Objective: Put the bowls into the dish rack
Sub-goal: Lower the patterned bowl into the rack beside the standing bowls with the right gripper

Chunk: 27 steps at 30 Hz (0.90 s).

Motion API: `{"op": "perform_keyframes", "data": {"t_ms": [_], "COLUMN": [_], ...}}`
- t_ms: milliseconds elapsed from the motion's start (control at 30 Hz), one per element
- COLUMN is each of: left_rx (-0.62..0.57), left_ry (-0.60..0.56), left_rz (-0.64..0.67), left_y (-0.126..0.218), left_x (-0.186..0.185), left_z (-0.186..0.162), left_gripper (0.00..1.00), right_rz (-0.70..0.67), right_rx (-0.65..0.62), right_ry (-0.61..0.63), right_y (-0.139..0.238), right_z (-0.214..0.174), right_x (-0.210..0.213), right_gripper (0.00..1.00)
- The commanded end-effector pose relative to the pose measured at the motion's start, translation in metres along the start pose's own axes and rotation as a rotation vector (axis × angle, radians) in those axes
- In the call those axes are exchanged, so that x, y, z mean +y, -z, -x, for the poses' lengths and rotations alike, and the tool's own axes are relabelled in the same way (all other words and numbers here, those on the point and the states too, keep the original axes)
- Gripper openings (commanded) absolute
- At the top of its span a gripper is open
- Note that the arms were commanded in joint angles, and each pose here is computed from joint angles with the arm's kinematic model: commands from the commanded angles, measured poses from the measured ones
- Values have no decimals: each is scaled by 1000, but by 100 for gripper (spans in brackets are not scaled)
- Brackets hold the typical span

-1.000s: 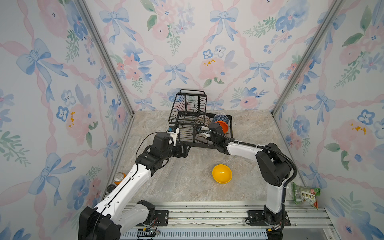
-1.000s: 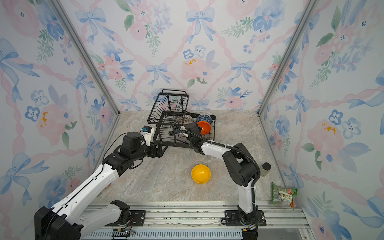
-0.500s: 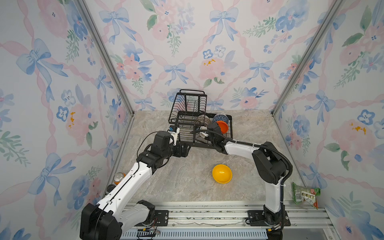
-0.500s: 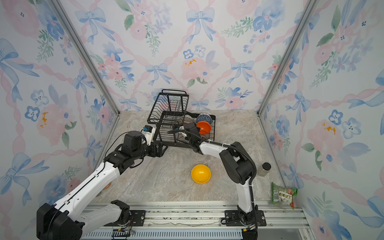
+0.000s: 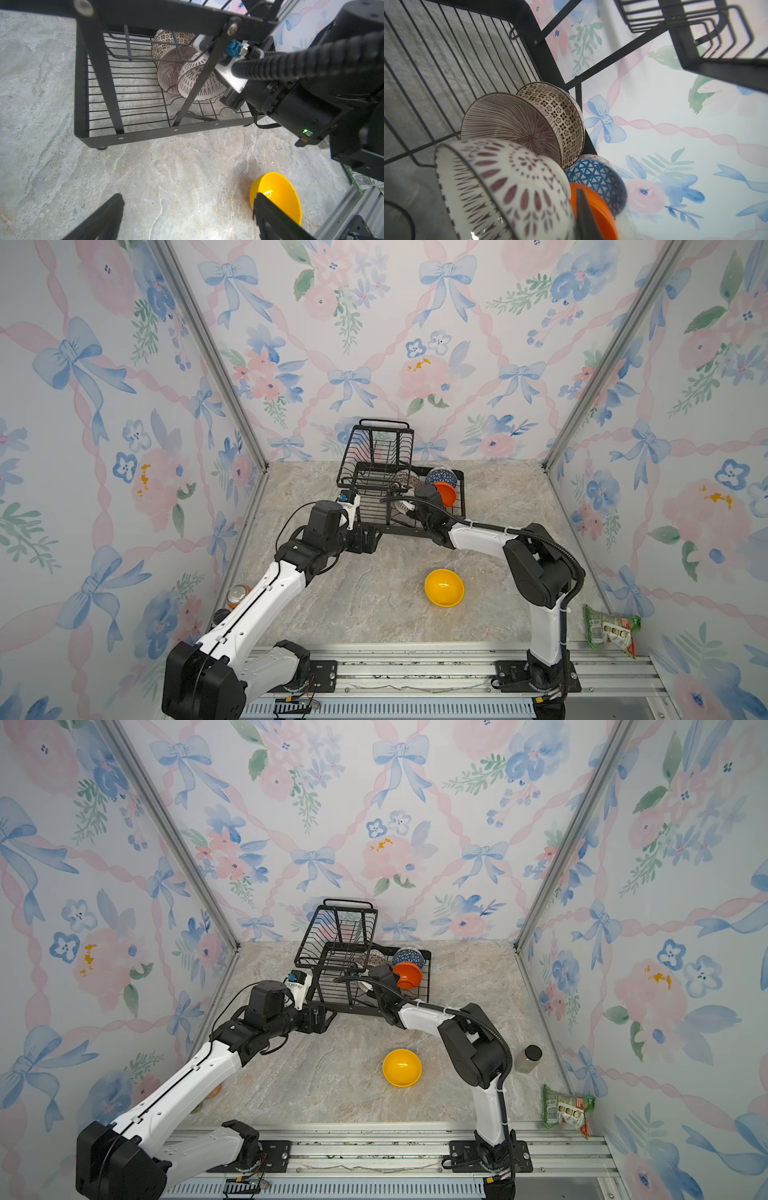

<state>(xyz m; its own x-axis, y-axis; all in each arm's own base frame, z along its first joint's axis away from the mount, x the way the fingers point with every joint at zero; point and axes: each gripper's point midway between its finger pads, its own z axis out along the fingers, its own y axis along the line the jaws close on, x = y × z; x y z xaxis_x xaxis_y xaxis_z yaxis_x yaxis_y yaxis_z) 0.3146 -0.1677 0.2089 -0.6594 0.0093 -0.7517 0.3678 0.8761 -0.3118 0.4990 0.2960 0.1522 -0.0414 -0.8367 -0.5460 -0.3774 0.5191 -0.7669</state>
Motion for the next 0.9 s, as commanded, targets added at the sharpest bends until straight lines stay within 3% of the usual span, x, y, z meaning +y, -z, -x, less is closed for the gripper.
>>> {"op": "perform_keyframes", "data": {"t_ms": [0, 400, 867], "left_rx": [1, 6, 23], "left_ry": [-13, -11, -9], "left_rz": [-9, -6, -1], "left_y": [1, 0, -5], "left_x": [-1, 0, 2], "left_z": [5, 4, 1], "left_gripper": [98, 98, 98], "right_rz": [-43, 21, 168], "right_rx": [-73, -147, -84], "right_ry": [-85, -121, -108], "right_y": [-3, -4, 1], "right_z": [18, 16, -7], "right_x": [-4, 24, 49], "right_gripper": [0, 0, 0]}}
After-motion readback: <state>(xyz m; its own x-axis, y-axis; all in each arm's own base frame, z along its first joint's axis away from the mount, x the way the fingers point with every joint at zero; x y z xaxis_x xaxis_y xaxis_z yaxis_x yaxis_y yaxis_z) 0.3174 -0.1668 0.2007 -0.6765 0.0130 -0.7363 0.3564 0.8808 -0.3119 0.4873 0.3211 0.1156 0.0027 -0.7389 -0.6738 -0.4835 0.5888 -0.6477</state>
